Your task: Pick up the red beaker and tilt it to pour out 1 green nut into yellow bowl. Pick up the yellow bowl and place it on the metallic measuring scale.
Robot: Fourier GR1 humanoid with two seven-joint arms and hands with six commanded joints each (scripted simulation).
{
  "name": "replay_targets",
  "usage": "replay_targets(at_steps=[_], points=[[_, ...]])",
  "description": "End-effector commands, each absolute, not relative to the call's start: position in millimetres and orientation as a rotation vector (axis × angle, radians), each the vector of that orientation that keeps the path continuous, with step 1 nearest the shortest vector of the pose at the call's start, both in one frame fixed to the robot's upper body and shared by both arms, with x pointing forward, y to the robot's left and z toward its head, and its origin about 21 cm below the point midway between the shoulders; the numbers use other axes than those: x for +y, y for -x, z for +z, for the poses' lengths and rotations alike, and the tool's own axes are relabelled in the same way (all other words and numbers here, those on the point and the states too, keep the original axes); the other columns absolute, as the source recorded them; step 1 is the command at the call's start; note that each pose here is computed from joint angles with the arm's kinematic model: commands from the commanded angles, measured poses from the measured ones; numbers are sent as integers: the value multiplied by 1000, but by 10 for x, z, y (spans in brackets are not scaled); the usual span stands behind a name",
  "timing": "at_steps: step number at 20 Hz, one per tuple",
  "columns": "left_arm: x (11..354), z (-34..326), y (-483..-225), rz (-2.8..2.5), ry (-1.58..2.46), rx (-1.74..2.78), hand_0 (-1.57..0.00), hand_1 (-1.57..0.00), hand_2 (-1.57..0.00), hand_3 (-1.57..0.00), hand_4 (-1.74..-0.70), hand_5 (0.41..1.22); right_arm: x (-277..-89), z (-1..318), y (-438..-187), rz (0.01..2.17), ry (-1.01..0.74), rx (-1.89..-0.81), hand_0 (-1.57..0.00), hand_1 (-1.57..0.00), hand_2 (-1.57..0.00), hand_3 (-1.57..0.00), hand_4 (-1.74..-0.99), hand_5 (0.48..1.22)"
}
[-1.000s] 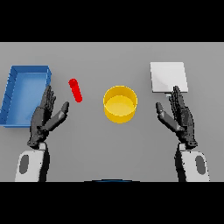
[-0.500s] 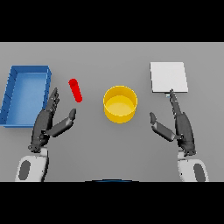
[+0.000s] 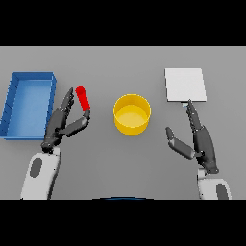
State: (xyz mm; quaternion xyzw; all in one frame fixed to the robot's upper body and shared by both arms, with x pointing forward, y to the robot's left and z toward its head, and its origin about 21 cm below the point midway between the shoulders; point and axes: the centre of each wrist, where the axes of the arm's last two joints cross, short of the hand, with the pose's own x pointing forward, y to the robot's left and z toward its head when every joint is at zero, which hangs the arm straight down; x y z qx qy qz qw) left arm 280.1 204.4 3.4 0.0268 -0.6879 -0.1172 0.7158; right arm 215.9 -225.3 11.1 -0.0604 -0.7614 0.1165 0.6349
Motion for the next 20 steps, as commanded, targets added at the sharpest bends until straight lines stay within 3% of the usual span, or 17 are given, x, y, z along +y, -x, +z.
replay_targets(at_steps=[1, 8, 20], points=[[2068, 17, -2856, -266, -67, -1523, 1, 1, 1, 1, -1379, 739, -2261, 101, -2179, 258, 150, -1714, 1, 1, 1, 1, -1308, 679], [2010, -173, -3182, -244, -64, -1468, 1, 1, 1, 1, -1339, 717, -2293, 110, -2211, 239, 148, -1695, 1, 1, 1, 1, -1341, 689], [1897, -179, -3602, -281, -40, -1473, 1, 1, 1, 1, -1332, 715, -2292, 120, -2227, 224, 143, -1702, 1, 1, 1, 1, -1311, 682]])
